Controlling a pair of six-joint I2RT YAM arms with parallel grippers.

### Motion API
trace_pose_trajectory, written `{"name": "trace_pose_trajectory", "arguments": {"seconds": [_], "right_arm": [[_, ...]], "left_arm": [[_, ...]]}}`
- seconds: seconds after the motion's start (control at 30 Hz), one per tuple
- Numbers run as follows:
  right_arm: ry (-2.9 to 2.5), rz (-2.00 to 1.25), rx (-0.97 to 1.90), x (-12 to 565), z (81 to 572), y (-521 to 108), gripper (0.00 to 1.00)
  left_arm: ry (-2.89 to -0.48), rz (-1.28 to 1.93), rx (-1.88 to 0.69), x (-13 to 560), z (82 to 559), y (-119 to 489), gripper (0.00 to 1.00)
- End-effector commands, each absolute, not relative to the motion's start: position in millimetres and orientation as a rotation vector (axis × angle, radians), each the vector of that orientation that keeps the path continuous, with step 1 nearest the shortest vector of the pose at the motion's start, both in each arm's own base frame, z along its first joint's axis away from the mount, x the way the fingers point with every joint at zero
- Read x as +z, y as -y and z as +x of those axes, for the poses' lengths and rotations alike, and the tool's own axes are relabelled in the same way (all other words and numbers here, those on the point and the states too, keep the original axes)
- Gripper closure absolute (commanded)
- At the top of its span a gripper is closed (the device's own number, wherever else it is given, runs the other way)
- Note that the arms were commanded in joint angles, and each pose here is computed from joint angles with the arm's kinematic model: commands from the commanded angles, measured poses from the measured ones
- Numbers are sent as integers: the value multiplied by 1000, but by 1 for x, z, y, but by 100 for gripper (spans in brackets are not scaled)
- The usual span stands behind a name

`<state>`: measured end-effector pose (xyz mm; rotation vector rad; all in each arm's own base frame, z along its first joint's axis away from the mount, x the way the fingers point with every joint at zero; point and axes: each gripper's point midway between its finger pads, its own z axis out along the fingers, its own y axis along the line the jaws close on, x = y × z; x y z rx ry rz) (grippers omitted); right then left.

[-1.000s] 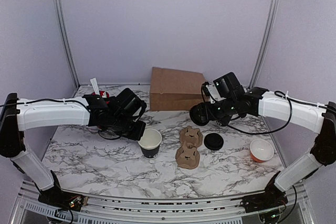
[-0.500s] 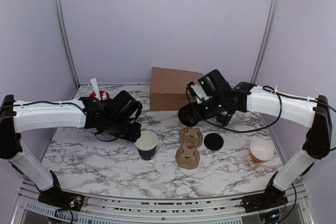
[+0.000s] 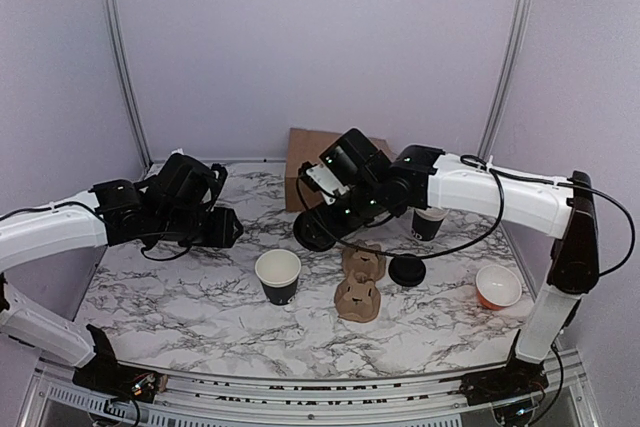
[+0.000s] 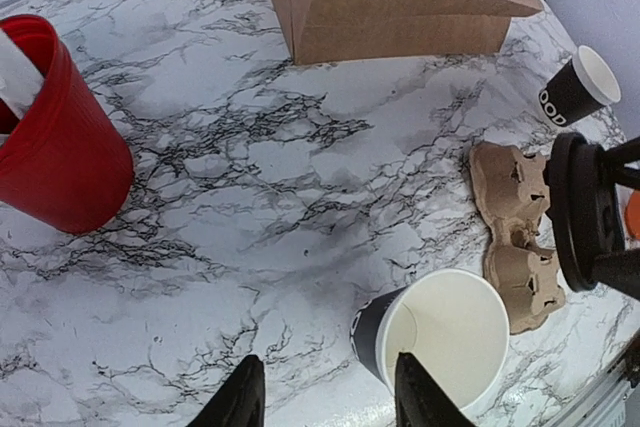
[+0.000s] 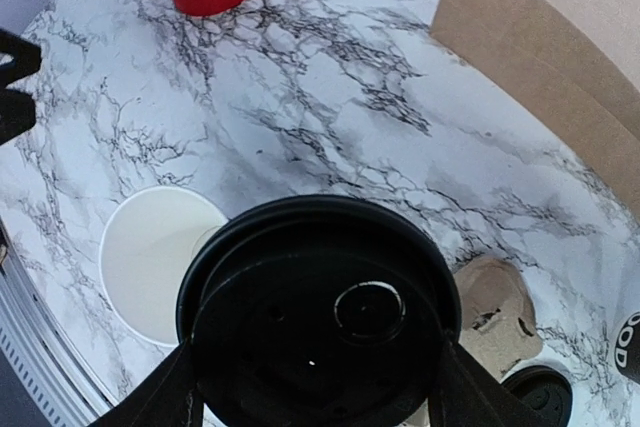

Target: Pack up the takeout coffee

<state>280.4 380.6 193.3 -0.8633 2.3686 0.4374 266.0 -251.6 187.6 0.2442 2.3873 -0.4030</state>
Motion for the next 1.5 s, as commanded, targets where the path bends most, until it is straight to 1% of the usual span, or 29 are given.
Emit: {"name": "trace_pose_trajectory", "arguments": {"seconds": [0.0, 0.13, 0.2, 0.37, 0.5, 0.6, 0.67, 0.9, 1.47], "right_arm": [[-2338, -990, 431, 202, 261, -408, 31], [-2349, -1065, 424, 195, 249, -427, 31], [-2326, -1087, 432, 201, 245, -441, 31], [-2329, -1128, 390, 194, 240, -458, 31], [-2347, -1145, 374, 188, 238, -462, 31], [-2360, -1154, 343, 183, 237, -464, 31], [-2362, -1160, 321, 182, 236, -464, 31], [-2372, -1164, 245, 178, 240, -464, 31], [-2421, -1242, 253, 160, 233, -471, 31]], "left_arm": [[-2394, 124, -496, 188, 271, 229, 55], [-2362, 105, -677, 192, 266, 229, 54], [-2356, 103, -730, 194, 266, 231, 51], [-2320, 27, -870, 190, 266, 240, 51], [-2279, -40, -923, 189, 267, 240, 51], [-2286, -60, -909, 178, 265, 235, 51], [-2270, -109, -876, 178, 274, 223, 51], [-2244, -139, -843, 178, 281, 216, 51], [-2267, -157, -863, 165, 284, 218, 51]]}}
